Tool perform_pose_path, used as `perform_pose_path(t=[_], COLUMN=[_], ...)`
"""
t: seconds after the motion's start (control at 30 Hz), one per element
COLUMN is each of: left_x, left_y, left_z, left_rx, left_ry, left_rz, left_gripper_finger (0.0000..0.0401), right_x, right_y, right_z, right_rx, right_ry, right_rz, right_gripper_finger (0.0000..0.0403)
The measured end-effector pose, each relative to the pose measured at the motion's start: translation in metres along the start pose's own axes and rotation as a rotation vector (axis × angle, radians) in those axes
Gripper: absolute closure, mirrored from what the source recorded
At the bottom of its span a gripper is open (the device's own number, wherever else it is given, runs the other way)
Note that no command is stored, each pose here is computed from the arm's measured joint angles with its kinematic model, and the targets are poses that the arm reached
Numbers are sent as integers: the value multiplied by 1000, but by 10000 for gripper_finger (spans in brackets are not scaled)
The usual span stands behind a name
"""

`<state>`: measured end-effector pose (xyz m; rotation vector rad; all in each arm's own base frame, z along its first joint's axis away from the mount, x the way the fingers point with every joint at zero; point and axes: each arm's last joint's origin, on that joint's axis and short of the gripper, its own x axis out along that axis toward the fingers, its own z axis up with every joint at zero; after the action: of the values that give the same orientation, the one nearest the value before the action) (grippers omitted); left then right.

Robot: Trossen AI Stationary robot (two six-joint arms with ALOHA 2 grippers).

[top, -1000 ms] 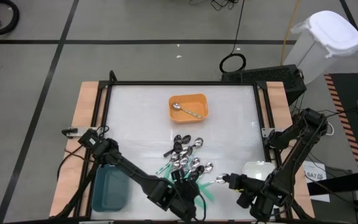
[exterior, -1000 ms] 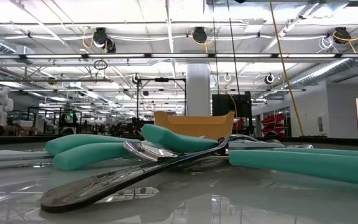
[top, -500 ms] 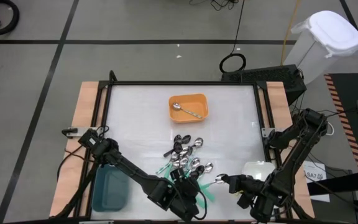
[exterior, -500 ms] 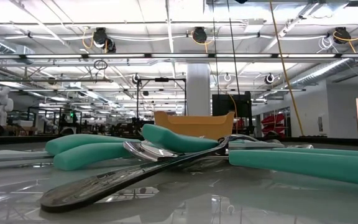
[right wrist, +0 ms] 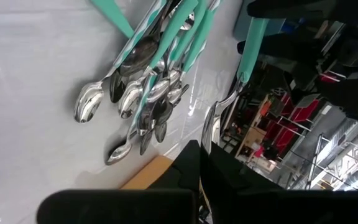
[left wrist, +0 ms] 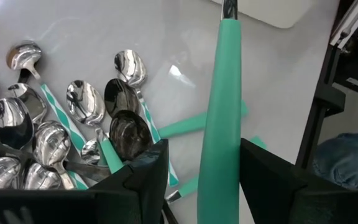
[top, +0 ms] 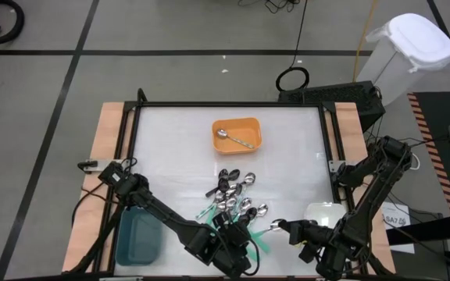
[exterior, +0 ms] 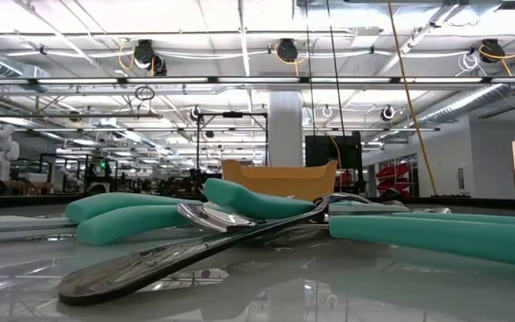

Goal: Sort silverware by color (type)
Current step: Put the green spoon into the blue bin

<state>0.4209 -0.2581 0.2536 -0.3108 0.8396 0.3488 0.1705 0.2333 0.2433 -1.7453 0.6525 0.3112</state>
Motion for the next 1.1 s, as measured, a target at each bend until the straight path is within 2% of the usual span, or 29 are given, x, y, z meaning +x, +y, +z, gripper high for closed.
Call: perform_pose_path(t=[0.2, 0.5, 0.7, 0.83, 1.1], left_x=[0, 0, 0, 1, 0], left_y=[0, 0, 1, 2, 1], left_z=[0, 0, 1, 0, -1], left_rx=[21, 89, 101, 110, 109], left_ry=[0, 0, 1, 6, 1], left_rz=[1, 0, 1, 15, 20], left_gripper_finger=[221, 308, 323, 323, 323], right_x=[0, 0, 0, 0, 0], right_y=[0, 0, 0, 0, 1], right_z=[0, 0, 1, 1, 0], right_rx=[1, -10, 36, 115, 285], right_ry=[0, 0, -20, -28, -18], right_rz=[-1, 0, 20, 24, 32], right_gripper_finger=[400, 400, 395, 367, 276])
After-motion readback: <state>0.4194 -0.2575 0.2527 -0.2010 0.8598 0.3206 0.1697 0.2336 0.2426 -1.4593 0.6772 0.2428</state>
